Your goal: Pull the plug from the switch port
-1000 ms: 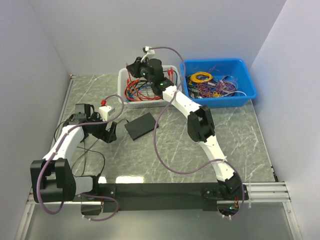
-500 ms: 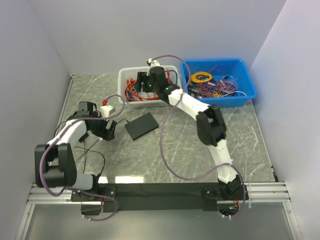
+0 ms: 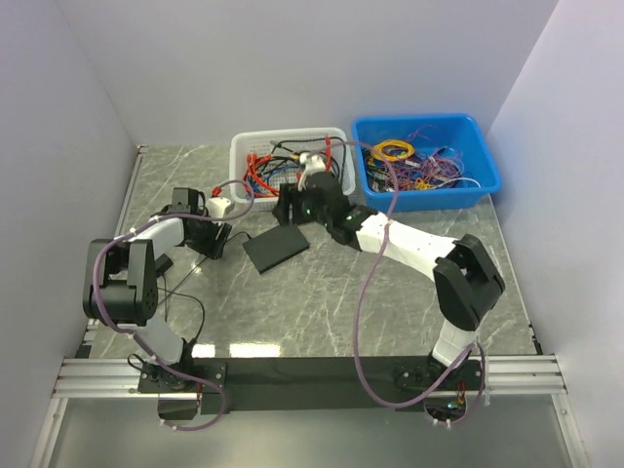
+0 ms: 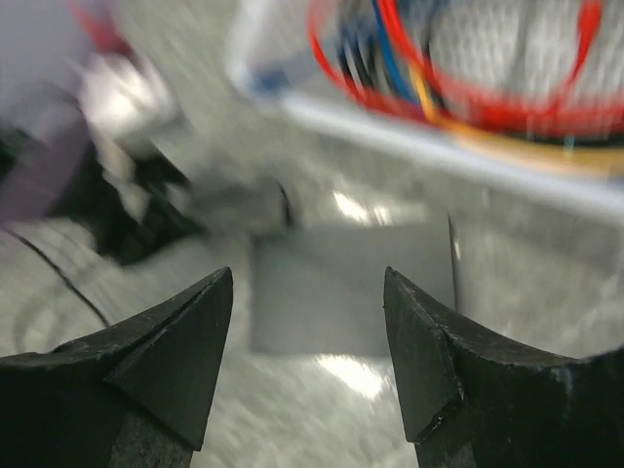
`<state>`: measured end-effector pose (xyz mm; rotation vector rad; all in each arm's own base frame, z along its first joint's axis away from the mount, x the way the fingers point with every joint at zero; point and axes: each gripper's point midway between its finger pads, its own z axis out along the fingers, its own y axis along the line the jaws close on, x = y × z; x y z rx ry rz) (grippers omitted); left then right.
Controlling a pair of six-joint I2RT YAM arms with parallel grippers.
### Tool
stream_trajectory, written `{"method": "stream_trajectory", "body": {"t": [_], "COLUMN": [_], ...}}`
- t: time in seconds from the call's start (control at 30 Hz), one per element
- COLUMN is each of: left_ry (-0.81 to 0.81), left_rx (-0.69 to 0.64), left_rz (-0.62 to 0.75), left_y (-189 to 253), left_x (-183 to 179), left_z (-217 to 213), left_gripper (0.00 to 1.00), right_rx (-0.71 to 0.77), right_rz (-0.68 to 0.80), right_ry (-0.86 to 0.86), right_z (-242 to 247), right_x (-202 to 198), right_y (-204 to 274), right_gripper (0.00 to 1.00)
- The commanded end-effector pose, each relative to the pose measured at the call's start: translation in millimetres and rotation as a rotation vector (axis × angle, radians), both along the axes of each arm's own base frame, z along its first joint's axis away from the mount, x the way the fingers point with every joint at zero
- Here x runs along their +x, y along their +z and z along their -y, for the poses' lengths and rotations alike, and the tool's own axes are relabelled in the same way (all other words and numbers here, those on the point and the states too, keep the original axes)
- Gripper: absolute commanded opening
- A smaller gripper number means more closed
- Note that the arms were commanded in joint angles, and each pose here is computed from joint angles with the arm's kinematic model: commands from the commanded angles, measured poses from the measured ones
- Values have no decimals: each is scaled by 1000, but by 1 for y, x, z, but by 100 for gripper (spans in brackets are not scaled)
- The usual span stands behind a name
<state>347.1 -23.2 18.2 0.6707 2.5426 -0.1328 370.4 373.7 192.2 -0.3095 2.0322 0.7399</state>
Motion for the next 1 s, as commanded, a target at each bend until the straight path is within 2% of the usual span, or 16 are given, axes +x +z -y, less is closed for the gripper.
{"method": "stream_trajectory", "body": {"t": [0.0, 0.2, 0.27, 0.3, 0.33, 0.53, 0.73, 0.97], "left_ry": [13, -105, -123, -136, -144, -224, -268, -246], "left_rx": [47, -61, -68, -76, -73, -147, -158, -171], "left_rz": [-38, -142, -156, -174, -177, -175, -118, 28], "left_y": [-19, -27, -28, -31, -30, -9, 13, 58], "left_x": [-3, -40, -48, -55, -58, -77, -90, -85], "left_z": [-7, 16, 17, 19, 19, 34, 38, 40], "left_gripper": [63, 41, 25, 6, 1, 0, 0, 0], "right_rx": [7, 16, 23, 29, 33, 46, 34, -39], "right_rz": [-31, -69, -76, -84, -88, -108, -136, -170], "right_ry": [-10, 22, 34, 38, 41, 114, 174, 261], "right_z": [-4, -10, -13, -14, -15, -42, -83, -115], "right_x": [-7, -12, -14, -15, -15, -26, -33, -33], "right_y": [-19, -36, -37, -36, -36, -33, -45, -80], "right_gripper": [70, 70, 70, 70, 70, 69, 68, 64]}}
